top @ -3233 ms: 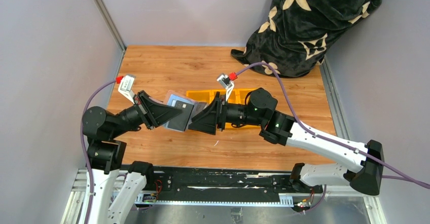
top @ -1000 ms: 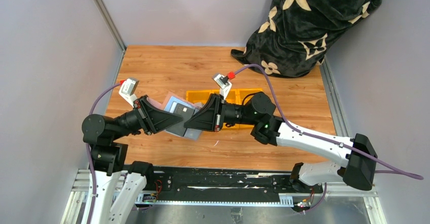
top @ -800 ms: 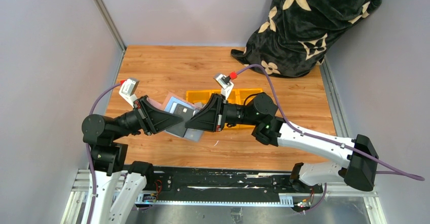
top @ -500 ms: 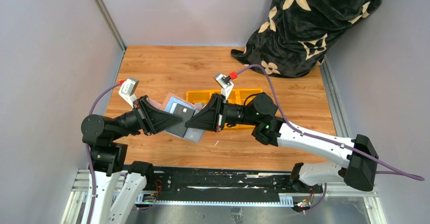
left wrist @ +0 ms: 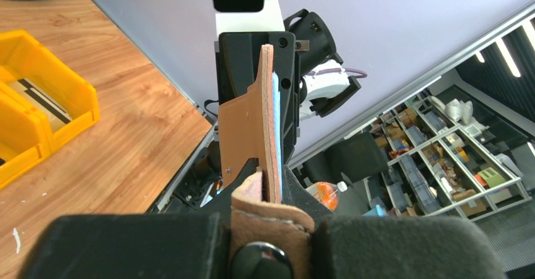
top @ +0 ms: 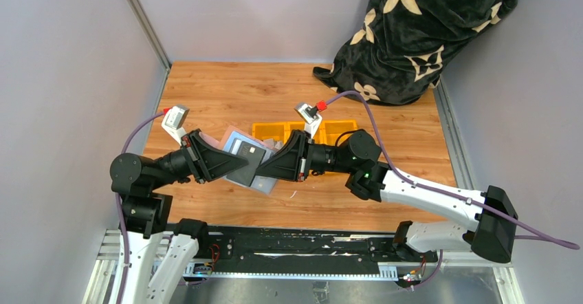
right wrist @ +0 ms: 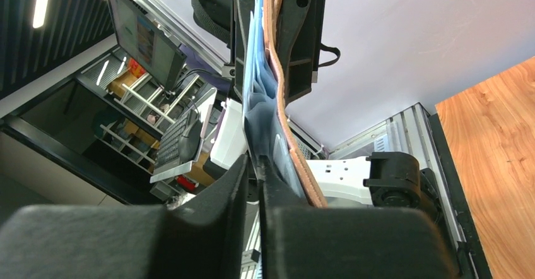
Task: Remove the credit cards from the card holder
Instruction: Remove the credit card from the card holder.
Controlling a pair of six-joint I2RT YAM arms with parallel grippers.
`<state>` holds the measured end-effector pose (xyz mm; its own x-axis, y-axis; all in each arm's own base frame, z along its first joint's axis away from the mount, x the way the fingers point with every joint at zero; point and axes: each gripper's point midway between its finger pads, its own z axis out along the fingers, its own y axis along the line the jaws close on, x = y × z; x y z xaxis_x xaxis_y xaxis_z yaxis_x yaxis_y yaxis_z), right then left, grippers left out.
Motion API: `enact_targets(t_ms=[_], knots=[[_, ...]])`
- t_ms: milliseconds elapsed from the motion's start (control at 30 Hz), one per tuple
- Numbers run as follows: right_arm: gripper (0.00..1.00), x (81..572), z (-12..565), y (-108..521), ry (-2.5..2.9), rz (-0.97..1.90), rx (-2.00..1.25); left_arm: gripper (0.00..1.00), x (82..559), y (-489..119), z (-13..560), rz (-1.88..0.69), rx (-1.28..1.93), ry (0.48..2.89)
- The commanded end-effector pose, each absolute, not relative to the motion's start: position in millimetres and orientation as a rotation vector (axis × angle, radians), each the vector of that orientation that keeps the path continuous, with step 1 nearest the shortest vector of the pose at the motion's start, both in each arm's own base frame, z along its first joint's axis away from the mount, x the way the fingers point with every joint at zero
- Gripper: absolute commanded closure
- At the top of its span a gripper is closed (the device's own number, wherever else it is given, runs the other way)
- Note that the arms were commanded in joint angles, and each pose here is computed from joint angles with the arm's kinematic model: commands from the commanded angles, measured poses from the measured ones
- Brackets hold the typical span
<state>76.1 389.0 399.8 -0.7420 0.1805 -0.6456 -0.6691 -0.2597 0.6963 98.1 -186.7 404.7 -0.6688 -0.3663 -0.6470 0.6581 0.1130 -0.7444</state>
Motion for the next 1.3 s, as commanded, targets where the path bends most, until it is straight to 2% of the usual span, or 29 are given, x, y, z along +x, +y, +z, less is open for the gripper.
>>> enact_targets(t_ms=[0,67,267,433,533,1100,1200,1267], knots=[[0.83,67.4,416.3,379.8,1.365,2.061,-0.658,0.91,91.1,-185.0,422.2,-1.636,0.336,1.552],[0.76,66.9,420.3,381.5,1.357,2.069,-0.667,0.92,90.4,-185.0,423.9,-1.635,0.340,1.549],[0.75,68.8,425.6,383.7,1.347,2.073,-0.659,0.92,91.4,-184.8,421.0,-1.635,0.322,1.571],[0.86,70.7,426.0,383.5,1.348,2.067,-0.646,0.92,91.6,-184.9,420.1,-1.632,0.324,1.573],[0.99,72.0,425.2,382.0,1.350,2.058,-0.634,0.92,93.3,-184.9,418.3,-1.630,0.319,1.576],[1.00,73.2,405.4,373.6,1.402,2.011,-0.609,0.88,96.1,-183.9,418.2,-1.612,0.300,1.582],[0.79,70.5,410.9,377.4,1.389,2.025,-0.634,0.88,97.4,-183.8,416.1,-1.606,0.296,1.588],[0.70,69.7,413.5,380.4,1.383,2.028,-0.646,0.87,97.9,-183.6,415.4,-1.600,0.295,1.588]])
